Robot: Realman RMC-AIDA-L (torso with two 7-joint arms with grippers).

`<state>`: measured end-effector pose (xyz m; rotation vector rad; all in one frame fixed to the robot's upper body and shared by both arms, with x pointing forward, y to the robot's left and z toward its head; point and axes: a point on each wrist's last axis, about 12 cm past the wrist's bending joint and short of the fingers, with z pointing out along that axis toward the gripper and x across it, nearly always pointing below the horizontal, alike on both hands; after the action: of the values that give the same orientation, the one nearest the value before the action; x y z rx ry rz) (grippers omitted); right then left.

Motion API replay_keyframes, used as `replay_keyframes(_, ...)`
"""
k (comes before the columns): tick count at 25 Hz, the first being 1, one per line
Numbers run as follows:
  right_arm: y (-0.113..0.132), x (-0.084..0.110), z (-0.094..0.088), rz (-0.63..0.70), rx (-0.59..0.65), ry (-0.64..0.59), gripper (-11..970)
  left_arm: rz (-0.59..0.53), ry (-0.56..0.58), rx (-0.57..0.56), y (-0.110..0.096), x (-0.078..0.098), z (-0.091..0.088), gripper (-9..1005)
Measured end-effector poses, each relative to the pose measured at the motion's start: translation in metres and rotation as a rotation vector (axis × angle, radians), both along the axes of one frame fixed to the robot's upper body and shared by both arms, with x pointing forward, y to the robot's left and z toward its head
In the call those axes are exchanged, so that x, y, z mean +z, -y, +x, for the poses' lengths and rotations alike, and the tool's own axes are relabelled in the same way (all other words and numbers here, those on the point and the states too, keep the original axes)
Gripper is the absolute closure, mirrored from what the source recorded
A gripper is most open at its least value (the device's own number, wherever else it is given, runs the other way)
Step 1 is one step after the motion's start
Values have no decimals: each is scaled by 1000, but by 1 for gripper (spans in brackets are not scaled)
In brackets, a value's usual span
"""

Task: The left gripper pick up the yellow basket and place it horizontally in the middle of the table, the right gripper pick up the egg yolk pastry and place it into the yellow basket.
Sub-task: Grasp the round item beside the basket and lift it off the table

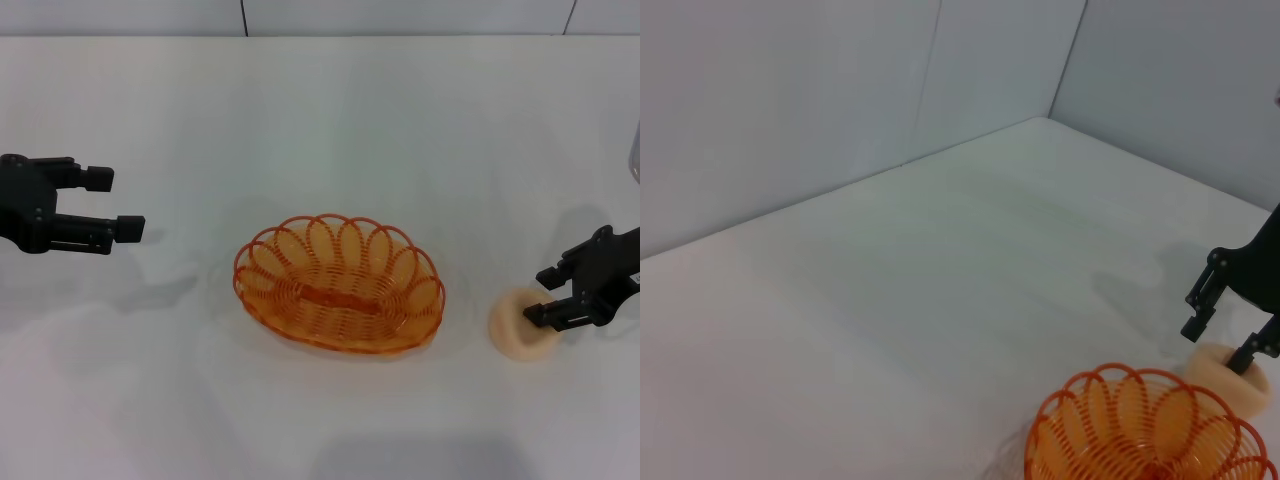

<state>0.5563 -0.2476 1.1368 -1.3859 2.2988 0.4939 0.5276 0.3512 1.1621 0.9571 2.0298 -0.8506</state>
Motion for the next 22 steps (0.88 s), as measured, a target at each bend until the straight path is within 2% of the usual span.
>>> replay_keyframes(4, 0, -1, -1, -1, 4, -5, 477, 0, 1, 4, 0, 0, 0, 104)
replay_keyframes(15, 0, -1, -2, -1, 7, -18, 644, 0, 2, 7, 0, -1, 0, 104)
replay_keyframes(18, 0, -1, -3, -1, 10, -22, 772, 0, 2, 7, 0, -1, 0, 104)
replay_keyframes(22, -1, 0, -3, -2, 16, -28, 806, -1, 1, 6, 0, -1, 0, 104)
